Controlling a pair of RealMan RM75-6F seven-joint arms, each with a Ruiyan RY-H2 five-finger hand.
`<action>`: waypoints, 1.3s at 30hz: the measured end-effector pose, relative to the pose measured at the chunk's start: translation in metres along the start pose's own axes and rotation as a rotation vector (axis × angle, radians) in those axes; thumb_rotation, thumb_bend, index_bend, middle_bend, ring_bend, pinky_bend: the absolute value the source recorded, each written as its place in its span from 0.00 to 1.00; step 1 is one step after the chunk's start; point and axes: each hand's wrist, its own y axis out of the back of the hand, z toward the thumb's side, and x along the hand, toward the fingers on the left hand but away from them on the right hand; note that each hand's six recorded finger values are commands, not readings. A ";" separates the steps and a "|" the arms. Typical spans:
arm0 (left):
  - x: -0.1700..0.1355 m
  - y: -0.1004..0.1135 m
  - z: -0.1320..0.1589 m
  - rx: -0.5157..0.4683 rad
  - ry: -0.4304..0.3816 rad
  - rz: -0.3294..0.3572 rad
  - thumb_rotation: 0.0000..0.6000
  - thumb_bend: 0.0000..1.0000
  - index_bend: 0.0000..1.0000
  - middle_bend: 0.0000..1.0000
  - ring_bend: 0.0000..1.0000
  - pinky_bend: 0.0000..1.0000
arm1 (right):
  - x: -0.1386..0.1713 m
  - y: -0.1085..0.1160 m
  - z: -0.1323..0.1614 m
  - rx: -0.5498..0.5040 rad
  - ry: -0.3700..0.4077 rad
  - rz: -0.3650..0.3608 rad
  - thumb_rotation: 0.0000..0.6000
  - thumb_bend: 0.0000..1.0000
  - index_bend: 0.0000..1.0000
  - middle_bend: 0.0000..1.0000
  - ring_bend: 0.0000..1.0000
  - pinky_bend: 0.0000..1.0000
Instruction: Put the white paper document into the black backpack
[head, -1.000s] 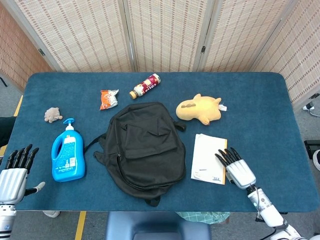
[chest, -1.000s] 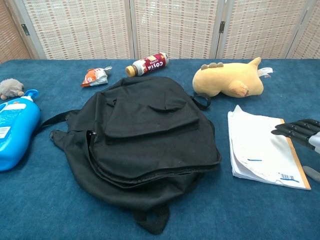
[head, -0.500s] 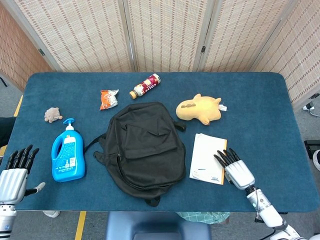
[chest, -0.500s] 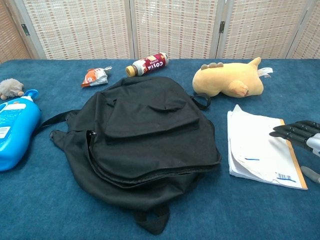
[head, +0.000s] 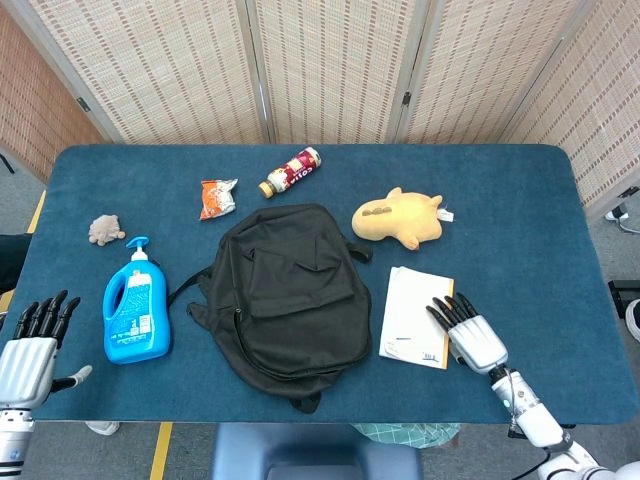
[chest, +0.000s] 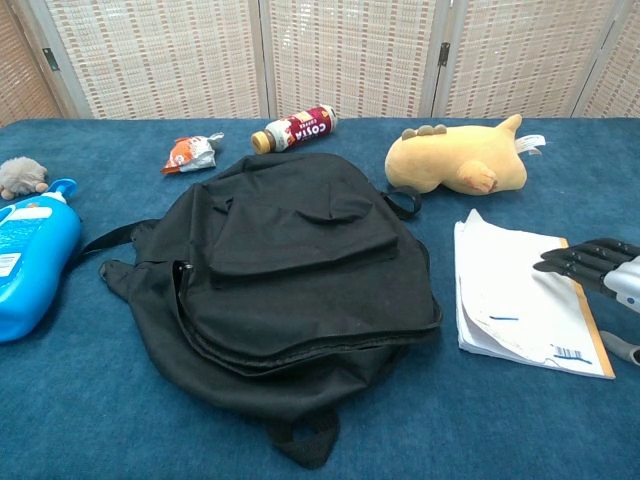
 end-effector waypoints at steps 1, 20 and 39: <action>0.000 0.000 0.000 -0.001 0.000 0.002 1.00 0.13 0.03 0.02 0.02 0.00 | 0.000 0.001 0.000 0.000 0.001 -0.002 1.00 0.48 0.02 0.06 0.03 0.00; -0.001 0.001 -0.002 -0.002 0.007 0.007 1.00 0.13 0.03 0.02 0.02 0.00 | -0.021 0.036 0.018 -0.053 0.049 -0.138 1.00 0.51 0.04 0.10 0.08 0.00; -0.001 0.000 -0.001 -0.002 0.006 0.002 1.00 0.13 0.03 0.02 0.02 0.00 | -0.037 0.057 0.057 -0.137 0.154 -0.208 1.00 0.54 0.14 0.11 0.12 0.01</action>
